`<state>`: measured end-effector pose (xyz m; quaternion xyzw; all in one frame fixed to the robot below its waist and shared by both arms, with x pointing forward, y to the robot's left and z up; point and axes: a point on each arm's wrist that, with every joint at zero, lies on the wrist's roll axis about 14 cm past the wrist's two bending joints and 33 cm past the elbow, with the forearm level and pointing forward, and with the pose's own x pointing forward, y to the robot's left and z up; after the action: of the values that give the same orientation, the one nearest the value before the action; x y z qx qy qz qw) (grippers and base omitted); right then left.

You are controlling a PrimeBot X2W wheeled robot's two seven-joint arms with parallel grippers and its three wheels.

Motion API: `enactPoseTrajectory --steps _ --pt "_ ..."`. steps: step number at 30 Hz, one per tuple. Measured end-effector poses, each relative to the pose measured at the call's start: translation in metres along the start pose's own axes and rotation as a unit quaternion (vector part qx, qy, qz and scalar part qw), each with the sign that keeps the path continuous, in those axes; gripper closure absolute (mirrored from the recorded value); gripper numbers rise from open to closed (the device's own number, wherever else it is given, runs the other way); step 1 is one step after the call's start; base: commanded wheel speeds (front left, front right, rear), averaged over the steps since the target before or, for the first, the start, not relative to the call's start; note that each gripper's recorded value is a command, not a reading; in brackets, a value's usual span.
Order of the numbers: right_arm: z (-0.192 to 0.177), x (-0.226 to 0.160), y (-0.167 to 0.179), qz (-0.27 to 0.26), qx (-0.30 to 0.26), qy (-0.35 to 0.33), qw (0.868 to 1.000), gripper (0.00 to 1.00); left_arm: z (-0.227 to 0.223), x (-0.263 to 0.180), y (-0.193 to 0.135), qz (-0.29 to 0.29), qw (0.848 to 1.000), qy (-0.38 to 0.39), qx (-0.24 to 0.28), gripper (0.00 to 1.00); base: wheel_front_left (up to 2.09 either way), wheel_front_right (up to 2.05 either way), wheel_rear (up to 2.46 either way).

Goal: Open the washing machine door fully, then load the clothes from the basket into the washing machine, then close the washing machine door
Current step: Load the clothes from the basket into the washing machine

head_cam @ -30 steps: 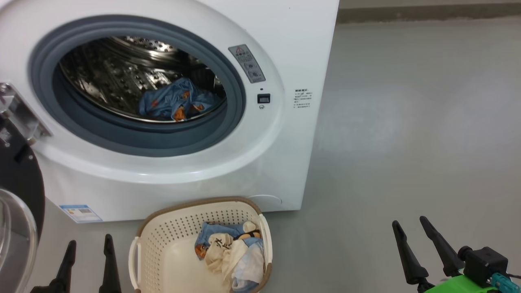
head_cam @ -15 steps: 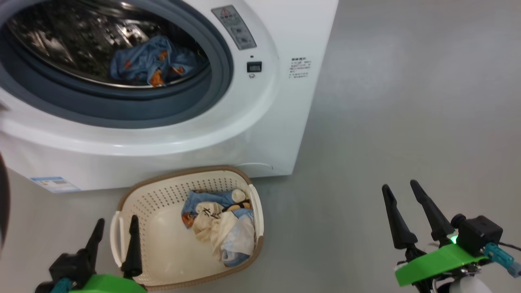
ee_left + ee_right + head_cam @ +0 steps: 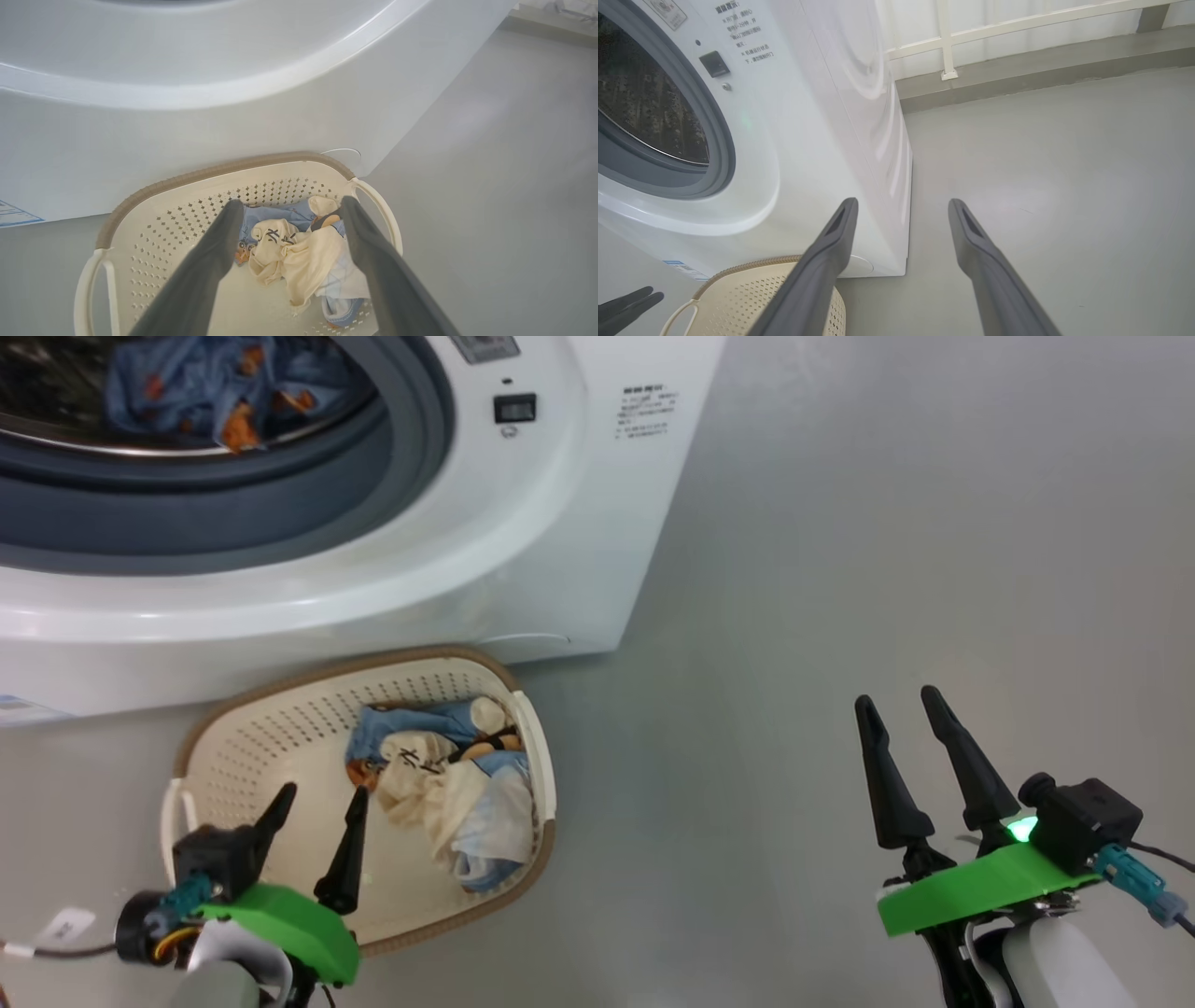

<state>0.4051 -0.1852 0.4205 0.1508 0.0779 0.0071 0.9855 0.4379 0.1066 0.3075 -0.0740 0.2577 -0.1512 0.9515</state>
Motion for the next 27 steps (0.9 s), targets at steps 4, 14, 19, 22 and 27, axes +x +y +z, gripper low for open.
enactPoseTrajectory --steps 4,14,19,22,27 --pt "-0.006 0.005 -0.007 -0.01 -0.001 0.008 1.0 0.0 -0.014 0.019 -0.006 -0.02 0.999 0.03 0.004 0.0 0.0 0.0 0.0" --pt "-0.018 0.015 -0.018 -0.03 0.001 0.02 0.999 0.0 -0.056 0.047 -0.025 -0.067 0.992 0.102 0.014 0.0 0.0 0.0 0.0" --pt "-0.025 0.021 -0.02 -0.032 -0.002 0.029 0.999 0.0 -0.075 0.06 -0.03 -0.088 0.987 0.134 0.021 0.0 0.0 0.0 0.0" --pt "-0.031 0.023 -0.022 -0.035 -0.002 0.037 0.999 0.0 -0.084 0.068 -0.033 -0.101 0.983 0.152 0.023 0.0 0.0 0.0 0.0" --pt "-0.037 0.029 -0.028 -0.041 -0.007 0.043 0.998 0.0 -0.098 0.083 -0.031 -0.113 0.976 0.182 0.025 0.0 0.0 0.0 0.0"
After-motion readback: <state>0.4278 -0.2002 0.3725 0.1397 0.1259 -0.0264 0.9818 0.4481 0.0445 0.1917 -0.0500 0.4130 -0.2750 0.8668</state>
